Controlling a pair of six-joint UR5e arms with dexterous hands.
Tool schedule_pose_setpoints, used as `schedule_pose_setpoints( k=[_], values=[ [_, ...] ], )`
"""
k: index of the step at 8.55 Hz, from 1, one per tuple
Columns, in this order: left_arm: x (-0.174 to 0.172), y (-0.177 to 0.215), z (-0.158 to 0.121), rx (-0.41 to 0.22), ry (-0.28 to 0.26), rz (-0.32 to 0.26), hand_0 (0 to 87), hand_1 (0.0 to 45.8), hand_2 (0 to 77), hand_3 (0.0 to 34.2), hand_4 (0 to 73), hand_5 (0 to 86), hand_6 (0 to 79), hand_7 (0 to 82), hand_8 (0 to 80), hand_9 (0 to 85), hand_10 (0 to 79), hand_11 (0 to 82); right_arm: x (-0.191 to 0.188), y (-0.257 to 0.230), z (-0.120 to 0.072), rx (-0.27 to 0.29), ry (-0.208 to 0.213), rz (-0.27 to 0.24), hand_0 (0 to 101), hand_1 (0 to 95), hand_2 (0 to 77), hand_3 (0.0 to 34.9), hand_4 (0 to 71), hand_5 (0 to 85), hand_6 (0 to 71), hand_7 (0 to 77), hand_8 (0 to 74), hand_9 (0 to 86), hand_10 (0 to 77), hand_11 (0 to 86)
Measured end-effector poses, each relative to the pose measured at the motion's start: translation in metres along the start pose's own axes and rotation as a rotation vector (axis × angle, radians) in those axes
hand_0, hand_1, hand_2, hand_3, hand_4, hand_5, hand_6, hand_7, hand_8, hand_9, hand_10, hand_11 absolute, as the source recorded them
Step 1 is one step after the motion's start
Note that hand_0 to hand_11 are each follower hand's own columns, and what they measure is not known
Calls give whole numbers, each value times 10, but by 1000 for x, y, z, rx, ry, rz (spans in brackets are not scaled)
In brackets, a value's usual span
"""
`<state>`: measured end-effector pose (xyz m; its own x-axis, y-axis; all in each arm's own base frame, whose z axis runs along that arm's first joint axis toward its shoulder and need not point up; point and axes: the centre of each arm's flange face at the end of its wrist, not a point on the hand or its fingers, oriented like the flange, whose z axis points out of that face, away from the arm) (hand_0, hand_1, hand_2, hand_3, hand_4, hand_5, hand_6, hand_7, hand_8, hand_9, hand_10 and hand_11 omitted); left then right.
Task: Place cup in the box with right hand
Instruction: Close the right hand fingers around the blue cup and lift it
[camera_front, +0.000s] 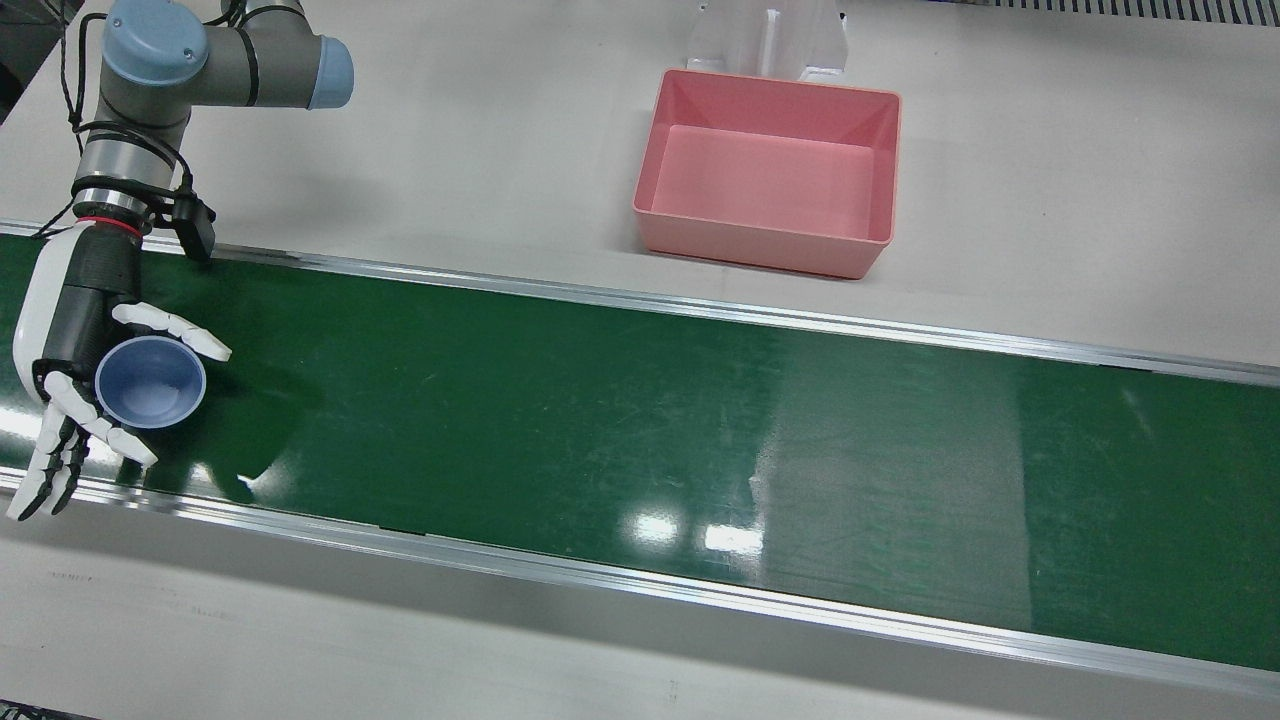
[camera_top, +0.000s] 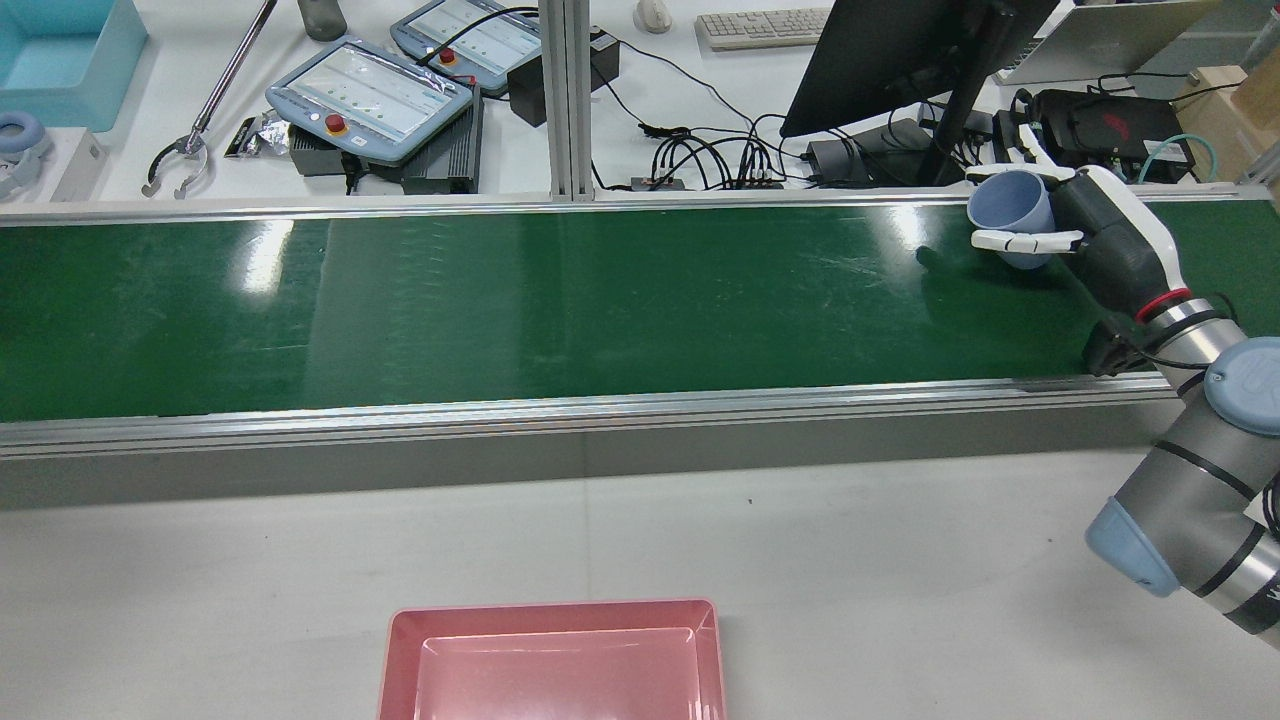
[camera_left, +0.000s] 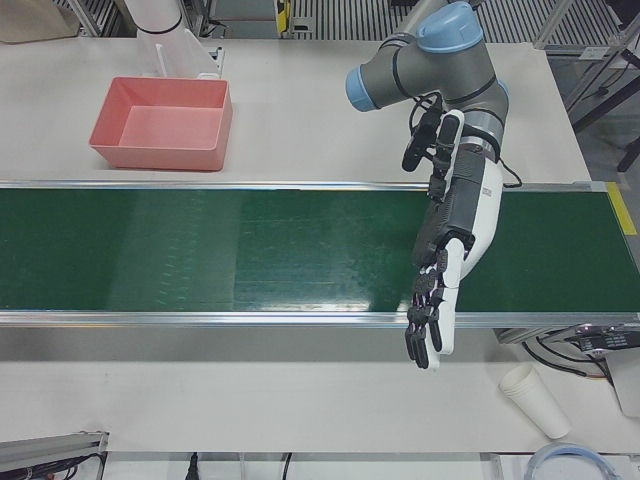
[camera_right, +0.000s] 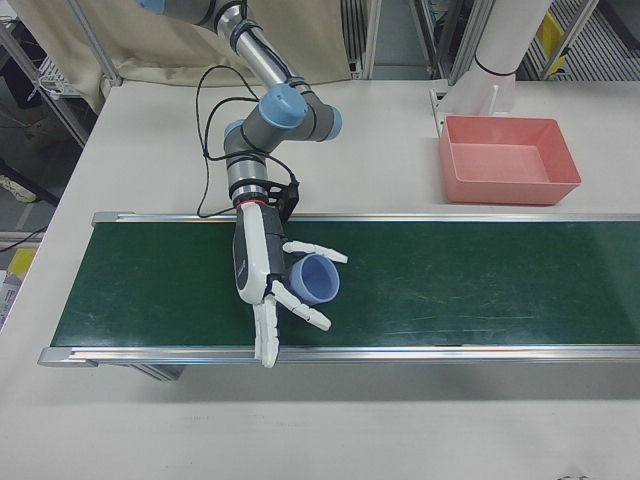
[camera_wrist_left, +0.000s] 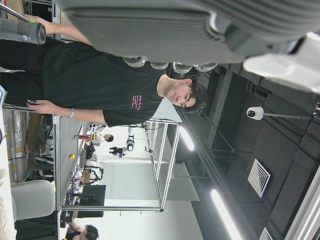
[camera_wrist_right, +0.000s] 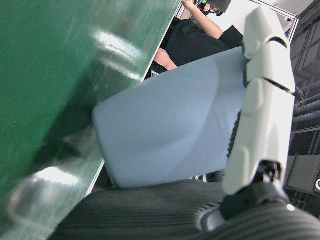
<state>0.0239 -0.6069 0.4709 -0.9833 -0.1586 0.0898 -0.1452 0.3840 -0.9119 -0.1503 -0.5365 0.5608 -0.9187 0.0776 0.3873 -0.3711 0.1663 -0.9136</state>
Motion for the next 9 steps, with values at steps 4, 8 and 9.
schedule_pose_setpoints(
  k=[4, 8, 9],
  values=[
    [0, 0, 0, 0, 0, 0, 0, 5, 0, 0, 11, 5, 0, 0, 0, 0, 0, 0, -2, 6, -2, -2, -19, 58, 796, 207, 289, 13, 245, 273, 453, 11, 529, 311, 442, 251],
    [0, 0, 0, 0, -1, 0, 0, 5, 0, 0, 11, 5, 0, 0, 0, 0, 0, 0, -42, 82, -3, -134, -79, 124, 746, 191, 300, 8, 245, 278, 545, 420, 627, 393, 556, 420],
    [0, 0, 0, 0, -1, 0, 0, 5, 0, 0, 11, 5, 0, 0, 0, 0, 0, 0, -48, 108, -5, -169, -85, 124, 745, 191, 300, 10, 245, 278, 507, 507, 633, 404, 556, 436]
  ],
)
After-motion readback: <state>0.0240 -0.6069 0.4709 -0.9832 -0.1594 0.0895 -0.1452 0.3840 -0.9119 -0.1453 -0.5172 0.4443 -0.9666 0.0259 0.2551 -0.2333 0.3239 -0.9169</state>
